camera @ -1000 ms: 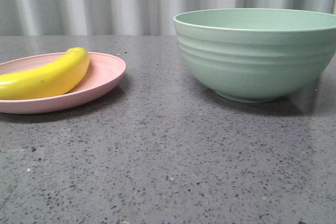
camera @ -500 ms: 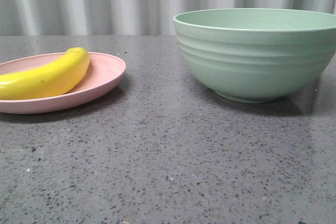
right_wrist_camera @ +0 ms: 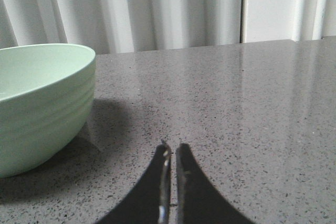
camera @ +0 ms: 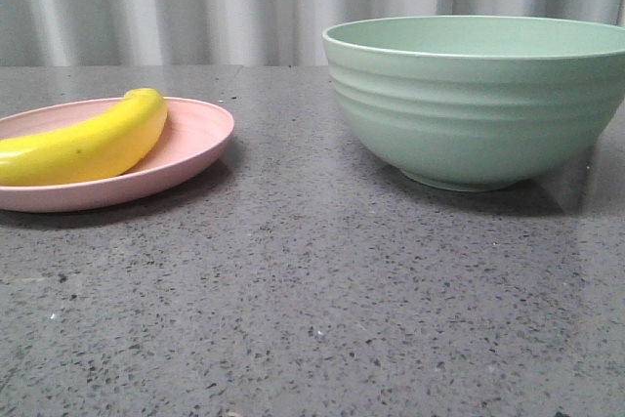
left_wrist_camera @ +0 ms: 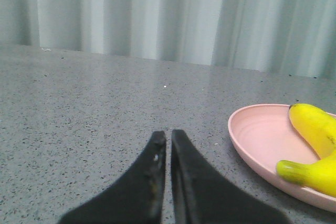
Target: Transfer banana from pink plate to green bowl
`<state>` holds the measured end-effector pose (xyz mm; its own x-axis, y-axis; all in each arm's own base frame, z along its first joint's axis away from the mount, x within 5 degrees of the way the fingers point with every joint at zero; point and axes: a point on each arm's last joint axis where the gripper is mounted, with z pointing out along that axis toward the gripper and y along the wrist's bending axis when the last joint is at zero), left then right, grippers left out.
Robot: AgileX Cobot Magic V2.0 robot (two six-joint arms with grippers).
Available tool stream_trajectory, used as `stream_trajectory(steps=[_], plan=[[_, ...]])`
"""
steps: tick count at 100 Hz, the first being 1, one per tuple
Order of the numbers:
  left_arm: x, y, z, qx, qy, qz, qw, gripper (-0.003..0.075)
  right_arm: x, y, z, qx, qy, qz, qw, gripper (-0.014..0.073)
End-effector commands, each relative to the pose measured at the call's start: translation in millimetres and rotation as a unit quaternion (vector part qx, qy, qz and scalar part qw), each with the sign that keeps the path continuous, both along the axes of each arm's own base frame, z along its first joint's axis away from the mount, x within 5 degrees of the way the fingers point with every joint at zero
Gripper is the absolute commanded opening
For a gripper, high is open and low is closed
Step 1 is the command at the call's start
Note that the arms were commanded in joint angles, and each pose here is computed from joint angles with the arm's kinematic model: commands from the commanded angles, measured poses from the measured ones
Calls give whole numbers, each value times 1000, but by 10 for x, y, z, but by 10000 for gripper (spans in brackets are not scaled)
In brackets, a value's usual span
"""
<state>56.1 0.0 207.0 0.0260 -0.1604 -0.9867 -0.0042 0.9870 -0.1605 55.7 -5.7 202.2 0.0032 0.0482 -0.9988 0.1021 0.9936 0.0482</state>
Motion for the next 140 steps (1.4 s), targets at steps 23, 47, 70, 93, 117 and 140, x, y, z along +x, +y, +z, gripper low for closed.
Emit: stream_trajectory(steps=[23, 47, 70, 93, 117, 140], plan=[[-27, 14, 70, -5, -52, 8, 999, -20, -11, -2, 14, -7, -41, -2, 999, -64], [-27, 14, 70, -5, -52, 8, 999, -20, -11, -2, 13, -7, -40, -2, 999, -64], [-28, 14, 71, -5, -53, 8, 999, -20, -11, -2, 13, -7, -40, -2, 999, -64], [-77, 3, 299, -22, -66, 1, 998, -20, -39, 4, 177, -2, -14, -1, 1000, -64], [-80, -13, 883, 20, -44, -4, 999, -20, 39, 3, 625, 8, 89, 3, 996, -64], [163, 1, 1182, 17, -39, 0, 999, -19, 341, -30, 1045, 11, 109, 3, 994, -64]])
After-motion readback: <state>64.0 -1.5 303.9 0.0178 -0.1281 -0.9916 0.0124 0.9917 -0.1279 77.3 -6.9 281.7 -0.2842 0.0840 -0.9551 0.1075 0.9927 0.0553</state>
